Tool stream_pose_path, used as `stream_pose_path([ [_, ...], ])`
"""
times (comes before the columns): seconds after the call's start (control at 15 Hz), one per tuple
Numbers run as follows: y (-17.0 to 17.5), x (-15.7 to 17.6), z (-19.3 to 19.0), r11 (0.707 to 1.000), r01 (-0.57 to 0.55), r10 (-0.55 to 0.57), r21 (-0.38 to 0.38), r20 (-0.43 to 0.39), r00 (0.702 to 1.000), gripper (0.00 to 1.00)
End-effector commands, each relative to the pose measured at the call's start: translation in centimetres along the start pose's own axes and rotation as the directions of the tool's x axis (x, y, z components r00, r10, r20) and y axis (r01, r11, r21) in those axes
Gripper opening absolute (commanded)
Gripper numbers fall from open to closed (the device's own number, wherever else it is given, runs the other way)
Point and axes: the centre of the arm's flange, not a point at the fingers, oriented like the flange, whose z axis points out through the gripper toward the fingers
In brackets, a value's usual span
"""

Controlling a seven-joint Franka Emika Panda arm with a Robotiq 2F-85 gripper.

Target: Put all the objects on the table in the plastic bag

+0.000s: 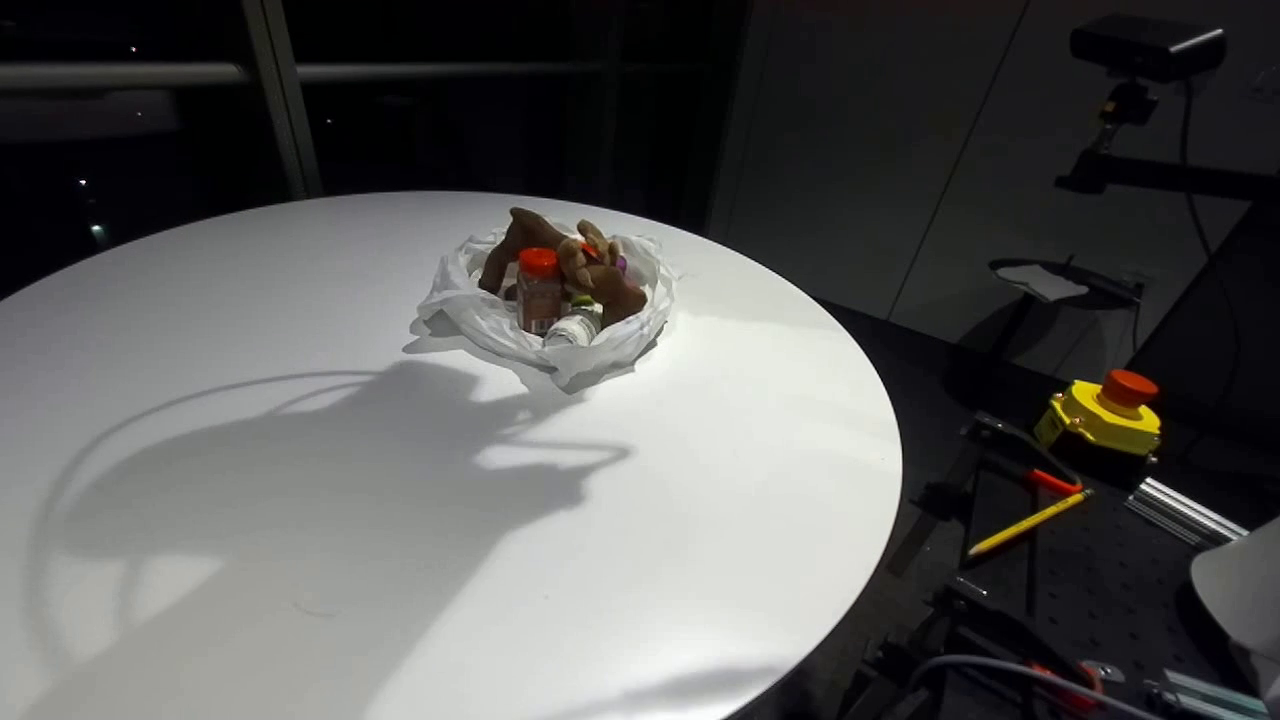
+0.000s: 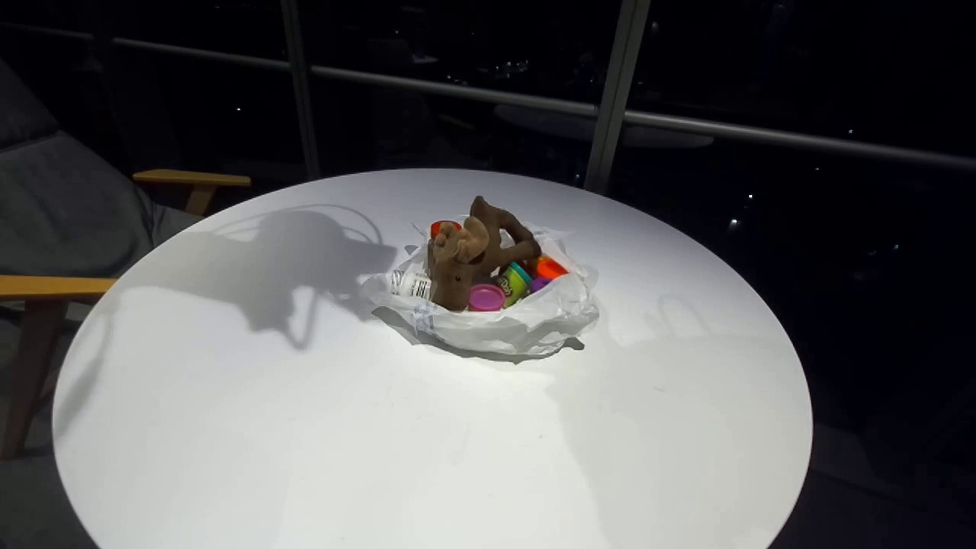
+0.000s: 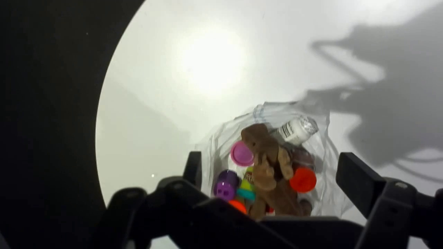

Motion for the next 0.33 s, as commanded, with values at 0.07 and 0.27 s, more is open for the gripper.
stream_pose_path([
  [0.07,1.0,-2.5,-0.7,0.997,0.071,-0.073,0.026,0.091,0.993,1.00],
  [0.27,1.3,-3.1,-0.8,0.996,0.079,-0.082,0.029,0.101,0.991,1.00],
])
